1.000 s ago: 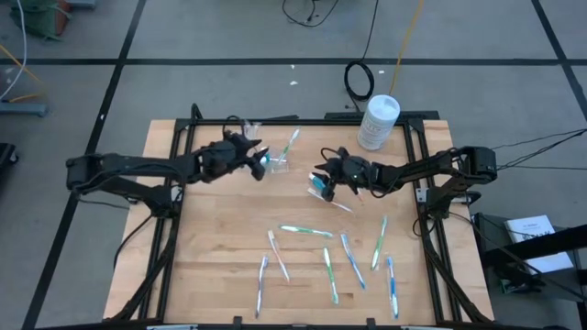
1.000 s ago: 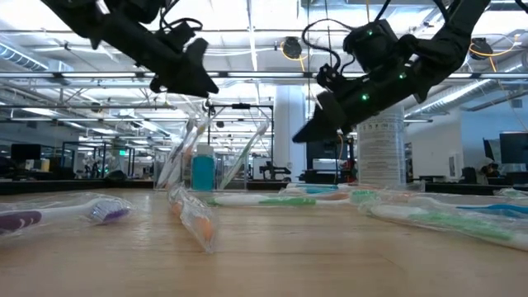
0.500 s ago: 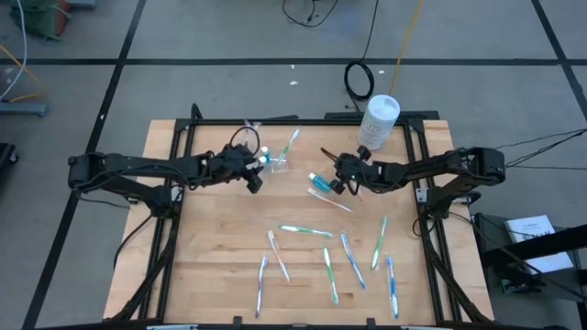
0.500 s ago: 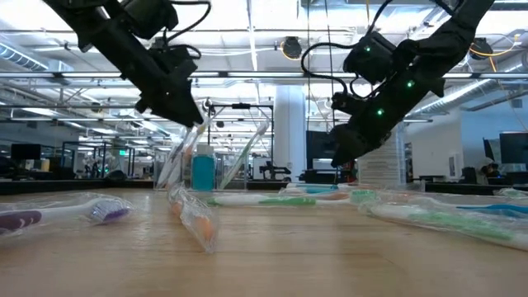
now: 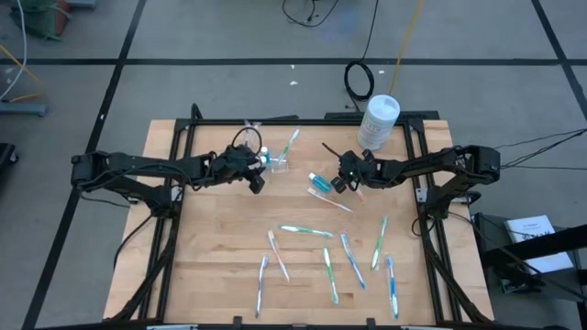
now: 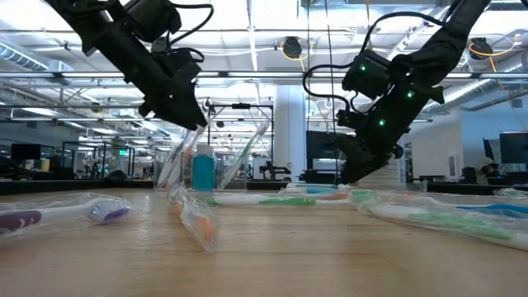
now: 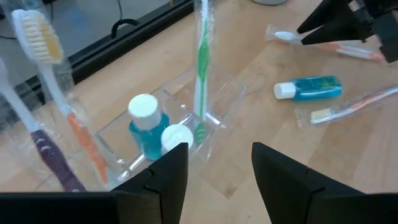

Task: Pick & Place toothbrushing station
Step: Put the orange toothbrush into the transparent organizer

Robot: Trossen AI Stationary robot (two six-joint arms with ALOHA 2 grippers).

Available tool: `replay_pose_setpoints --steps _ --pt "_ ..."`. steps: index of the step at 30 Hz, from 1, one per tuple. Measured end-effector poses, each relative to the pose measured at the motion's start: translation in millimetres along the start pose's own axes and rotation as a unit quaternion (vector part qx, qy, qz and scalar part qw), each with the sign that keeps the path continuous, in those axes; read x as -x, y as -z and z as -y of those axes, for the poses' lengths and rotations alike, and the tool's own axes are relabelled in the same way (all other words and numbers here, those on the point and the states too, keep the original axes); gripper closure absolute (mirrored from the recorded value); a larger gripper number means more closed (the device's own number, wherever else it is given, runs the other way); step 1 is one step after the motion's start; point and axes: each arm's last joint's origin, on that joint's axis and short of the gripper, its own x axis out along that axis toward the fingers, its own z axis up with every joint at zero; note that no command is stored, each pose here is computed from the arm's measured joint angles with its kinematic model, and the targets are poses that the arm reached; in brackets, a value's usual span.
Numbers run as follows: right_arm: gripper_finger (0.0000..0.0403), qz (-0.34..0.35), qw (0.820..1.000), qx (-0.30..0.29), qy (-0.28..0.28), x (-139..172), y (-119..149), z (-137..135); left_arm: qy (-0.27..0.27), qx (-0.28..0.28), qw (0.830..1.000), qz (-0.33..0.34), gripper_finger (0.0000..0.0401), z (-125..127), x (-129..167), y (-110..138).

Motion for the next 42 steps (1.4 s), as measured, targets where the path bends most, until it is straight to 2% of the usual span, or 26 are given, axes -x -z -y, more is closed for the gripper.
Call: replay_pose_setpoints --steps 14,18,23,26,29,31,33,37,40,42 --pt "0.0304 -0.051 0.998 -0.005 0.022 0.7 10.5 4.5 0.008 0.001 1.0 0.001 0.0217 0.7 0.0 -0.6" --pt "0.0333 -0.062 0.998 0.004 0.027 1.0 12.8 5.6 0.008 0.001 1.0 0.001 0.0217 0.7 0.0 -0.5" --pt "0.0389 -0.063 0.998 0.008 0.026 1.0 12.9 5.5 0.008 0.002 1.0 0.001 0.0217 0.7 0.1 -0.6" --pt "0.0389 -0.039 0.999 0.01 -0.02 3.0 7.7 -2.2 0.008 0.002 1.0 0.001 0.0217 0.6 0.1 -0.6" --pt "0.0384 0.039 0.994 0.043 -0.093 12.3 -6.3 -18.8 0.009 0.004 1.0 0.005 0.0217 0.9 0.1 -1.3" --pt "0.0389 0.115 0.984 0.058 -0.125 22.1 -19.3 -28.4 0.012 0.006 1.0 0.012 0.0217 1.4 0.1 -2.8" --pt "0.0394 0.21 0.964 0.054 -0.156 33.9 -35.9 -36.7 0.013 0.007 1.0 0.016 0.0217 1.8 0.2 -3.5" --pt "0.0391 0.376 0.903 0.049 -0.202 59.1 -60.7 -47.3 0.019 0.007 1.0 0.021 0.0217 4.1 1.0 -4.1" --pt "0.0387 0.457 0.854 0.071 -0.237 68.2 -68.9 -51.6 0.024 0.005 0.999 0.025 0.0217 6.6 1.8 -4.2" --pt "0.039 0.494 0.829 0.072 -0.253 70.1 -71.5 -52.8 0.028 -0.003 0.999 0.03 0.0217 8.2 2.2 -4.8"
